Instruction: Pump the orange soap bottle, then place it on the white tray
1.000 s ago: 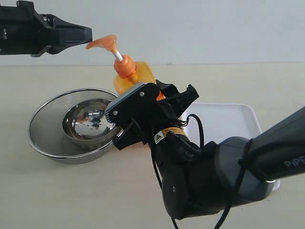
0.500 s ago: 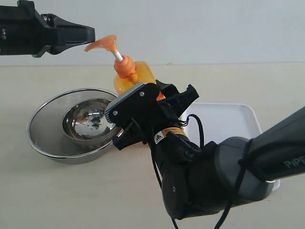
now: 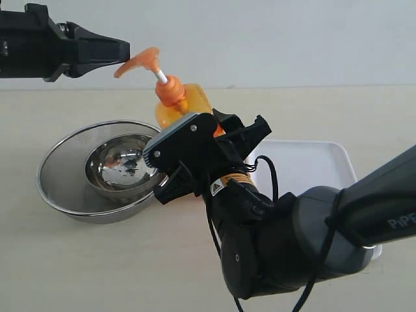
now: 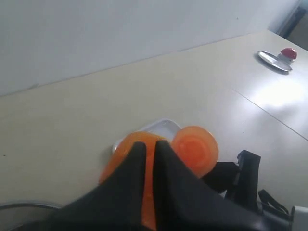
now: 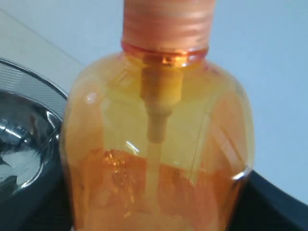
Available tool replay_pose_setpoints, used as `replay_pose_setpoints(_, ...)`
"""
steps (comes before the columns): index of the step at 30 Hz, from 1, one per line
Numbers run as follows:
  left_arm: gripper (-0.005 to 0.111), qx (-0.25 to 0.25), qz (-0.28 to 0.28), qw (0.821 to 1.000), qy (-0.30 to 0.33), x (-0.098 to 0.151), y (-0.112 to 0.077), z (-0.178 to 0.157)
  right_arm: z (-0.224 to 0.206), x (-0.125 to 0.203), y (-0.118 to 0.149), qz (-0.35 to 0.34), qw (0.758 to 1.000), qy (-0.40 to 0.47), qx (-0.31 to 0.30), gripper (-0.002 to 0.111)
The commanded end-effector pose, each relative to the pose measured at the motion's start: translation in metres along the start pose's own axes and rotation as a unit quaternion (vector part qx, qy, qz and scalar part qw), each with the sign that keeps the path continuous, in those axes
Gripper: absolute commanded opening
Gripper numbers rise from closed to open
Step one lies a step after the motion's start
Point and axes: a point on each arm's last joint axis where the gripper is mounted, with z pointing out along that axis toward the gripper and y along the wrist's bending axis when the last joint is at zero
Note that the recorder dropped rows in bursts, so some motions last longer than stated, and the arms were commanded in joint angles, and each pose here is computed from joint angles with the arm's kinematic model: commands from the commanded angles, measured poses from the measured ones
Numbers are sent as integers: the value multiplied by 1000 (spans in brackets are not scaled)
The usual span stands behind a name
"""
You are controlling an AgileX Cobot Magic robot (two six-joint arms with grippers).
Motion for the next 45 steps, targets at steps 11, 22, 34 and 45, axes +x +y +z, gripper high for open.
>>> replay_pose_setpoints(11, 5, -19, -1, 1000, -2, 1, 3, 1, 0, 0, 1, 3, 1000, 8, -6, 11)
replay_pose_setpoints(22, 5, 27, 9, 998, -61, -19, -19, -13, 0, 0, 1, 3, 1000, 8, -6, 11)
replay_pose_setpoints(34, 5, 77, -1, 997, -20, -22, -38, -13, 0, -1, 2, 3, 1000, 0, -13, 11)
replay_pose_setpoints(45, 5, 31, -11, 996, 84, -5, -46, -8, 0, 0, 2, 4, 1000, 3, -11, 11)
